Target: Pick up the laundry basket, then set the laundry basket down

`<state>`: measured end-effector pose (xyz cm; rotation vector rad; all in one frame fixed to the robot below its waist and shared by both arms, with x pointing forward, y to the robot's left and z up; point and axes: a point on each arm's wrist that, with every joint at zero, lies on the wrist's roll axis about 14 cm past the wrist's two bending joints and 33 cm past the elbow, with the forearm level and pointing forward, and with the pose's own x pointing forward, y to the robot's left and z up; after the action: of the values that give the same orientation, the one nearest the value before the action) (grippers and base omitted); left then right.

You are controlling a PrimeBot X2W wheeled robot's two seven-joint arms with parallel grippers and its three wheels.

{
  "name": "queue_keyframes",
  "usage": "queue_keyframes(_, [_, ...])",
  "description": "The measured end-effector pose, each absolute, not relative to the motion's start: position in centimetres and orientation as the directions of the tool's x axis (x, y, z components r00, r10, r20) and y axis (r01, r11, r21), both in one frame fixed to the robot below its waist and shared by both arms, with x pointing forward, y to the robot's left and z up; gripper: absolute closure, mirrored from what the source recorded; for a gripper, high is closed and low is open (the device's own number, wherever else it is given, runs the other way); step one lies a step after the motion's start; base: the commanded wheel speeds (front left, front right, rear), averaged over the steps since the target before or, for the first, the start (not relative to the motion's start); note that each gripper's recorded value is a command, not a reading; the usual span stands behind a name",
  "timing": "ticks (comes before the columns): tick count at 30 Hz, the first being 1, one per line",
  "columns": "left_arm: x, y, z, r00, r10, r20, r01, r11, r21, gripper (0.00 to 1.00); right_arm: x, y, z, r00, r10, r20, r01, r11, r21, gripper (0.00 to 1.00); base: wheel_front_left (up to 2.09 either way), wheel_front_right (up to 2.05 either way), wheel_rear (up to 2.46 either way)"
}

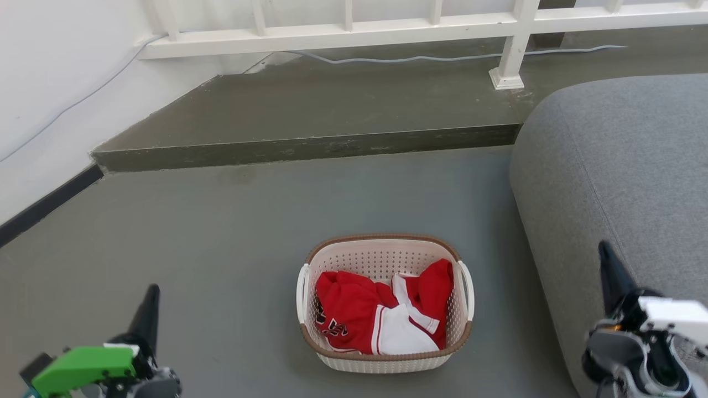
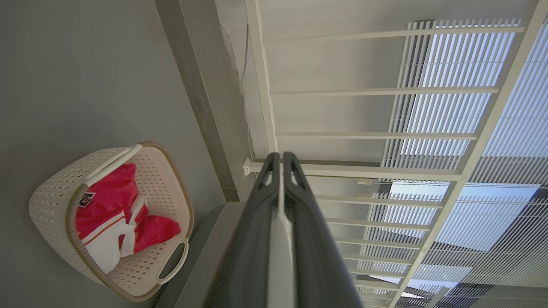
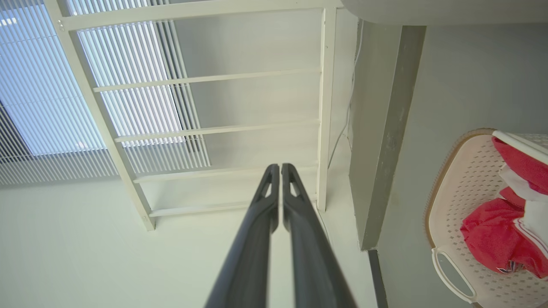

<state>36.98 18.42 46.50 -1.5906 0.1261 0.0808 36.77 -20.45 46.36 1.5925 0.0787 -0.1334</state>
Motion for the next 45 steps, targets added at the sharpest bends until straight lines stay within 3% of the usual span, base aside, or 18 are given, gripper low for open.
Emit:
queue_keyframes(4, [36.1,17.8,45.0,0.984,-0.037,-0.175,-0.177,-0.036,-0.984,0.00,35.6,-20.0,44.5,0.981,-0.029,-0.192,0.190,-0.045,0.981,0.00,0.00,0.00,0.00])
queue_keyframes(20, [36.4,17.8,45.6,0.987,-0.016,-0.157,-0.157,-0.013,-0.987,0.00,36.2,-19.4,45.8,0.988,-0.024,-0.151,0.151,-0.011,0.988,0.00,0.00,0.00,0.00])
queue_keyframes(33, [36.8,16.9,46.5,0.991,-0.035,-0.132,-0.127,0.125,-0.984,0.00,36.7,-18.9,47.1,0.994,-0.021,-0.111,0.112,0.058,0.992,0.00,0.00,0.00,0.00])
queue_keyframes(45, [37.5,16.1,47.7,0.994,-0.062,-0.093,-0.069,0.309,-0.949,0.00,37.2,-18.5,48.1,0.997,-0.007,-0.078,0.078,0.210,0.975,0.00,0.00,0.00,0.00])
